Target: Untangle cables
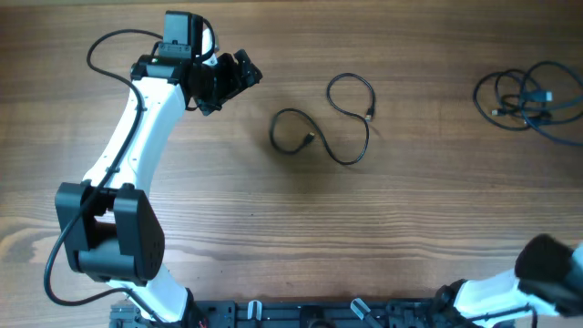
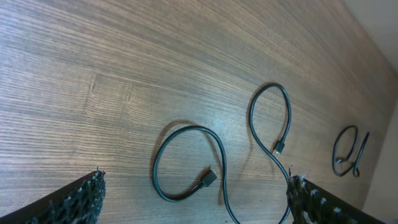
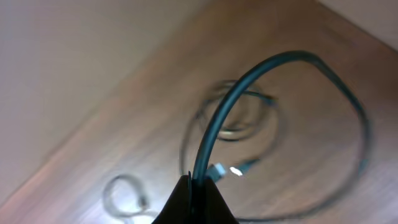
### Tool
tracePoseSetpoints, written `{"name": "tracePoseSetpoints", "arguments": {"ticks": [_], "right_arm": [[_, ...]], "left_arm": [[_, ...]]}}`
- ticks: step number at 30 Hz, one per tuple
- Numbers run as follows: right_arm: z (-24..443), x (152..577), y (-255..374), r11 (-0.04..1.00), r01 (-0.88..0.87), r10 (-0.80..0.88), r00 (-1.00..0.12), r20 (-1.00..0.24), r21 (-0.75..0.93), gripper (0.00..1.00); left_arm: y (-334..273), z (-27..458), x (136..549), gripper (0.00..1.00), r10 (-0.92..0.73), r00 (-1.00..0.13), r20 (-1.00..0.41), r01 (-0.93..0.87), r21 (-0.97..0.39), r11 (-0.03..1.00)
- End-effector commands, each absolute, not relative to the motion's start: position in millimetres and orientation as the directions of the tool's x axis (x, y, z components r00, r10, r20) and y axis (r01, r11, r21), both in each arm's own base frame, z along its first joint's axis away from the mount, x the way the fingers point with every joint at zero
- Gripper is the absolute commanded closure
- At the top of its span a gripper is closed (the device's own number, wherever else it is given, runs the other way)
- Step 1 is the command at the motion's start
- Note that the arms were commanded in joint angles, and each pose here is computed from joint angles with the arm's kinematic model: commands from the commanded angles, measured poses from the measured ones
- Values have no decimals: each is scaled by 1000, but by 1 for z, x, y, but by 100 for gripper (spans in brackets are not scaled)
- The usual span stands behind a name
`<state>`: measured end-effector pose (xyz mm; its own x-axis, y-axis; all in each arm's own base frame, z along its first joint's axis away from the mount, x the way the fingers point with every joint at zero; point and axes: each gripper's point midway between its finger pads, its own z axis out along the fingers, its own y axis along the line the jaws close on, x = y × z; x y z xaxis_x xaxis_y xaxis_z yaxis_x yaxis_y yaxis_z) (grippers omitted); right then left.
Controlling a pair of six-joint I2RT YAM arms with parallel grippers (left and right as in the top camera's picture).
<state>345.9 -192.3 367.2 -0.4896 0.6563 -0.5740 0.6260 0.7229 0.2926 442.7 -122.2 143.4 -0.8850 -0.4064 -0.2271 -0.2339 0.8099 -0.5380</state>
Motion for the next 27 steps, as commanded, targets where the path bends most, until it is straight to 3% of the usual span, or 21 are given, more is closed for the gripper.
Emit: {"name": "tracePoseSetpoints", "arguments": {"ticks": [1,3,5,9,19,25,26,27], "right_arm": [[346,314,-266,420,904,731,-287,-619,77,96],[345,297,-290,275,961,717,-203,-666,3,96],[339,297,-300,237,971,728,-171,-664,10,96],[310,313,-306,256,967,770,-198,-607,9,96],[185,356,-298,384,922,875,-380,-300,-50,96],[134,352,-309,370,923,901,-385,-200,-110,94],[121,350,-311,403,907,892,-419,-166,-123,87],[115,351,-311,411,903,892,-427,-150,-125,59]], "left_arm": [[-126,149,442,5,-382,-892,-242,-201,-545,814],[-126,148,441,5,-382,-893,-239,-202,-544,815],[-126,148,441,5,-384,-892,-238,-205,-544,814],[-126,147,440,4,-384,-894,-231,-210,-542,814],[-125,147,438,4,-384,-895,-226,-213,-540,814],[-125,145,435,3,-383,-899,-214,-221,-535,816],[-125,145,435,4,-383,-899,-214,-221,-535,816],[-125,145,435,3,-383,-899,-214,-220,-535,816]]}}
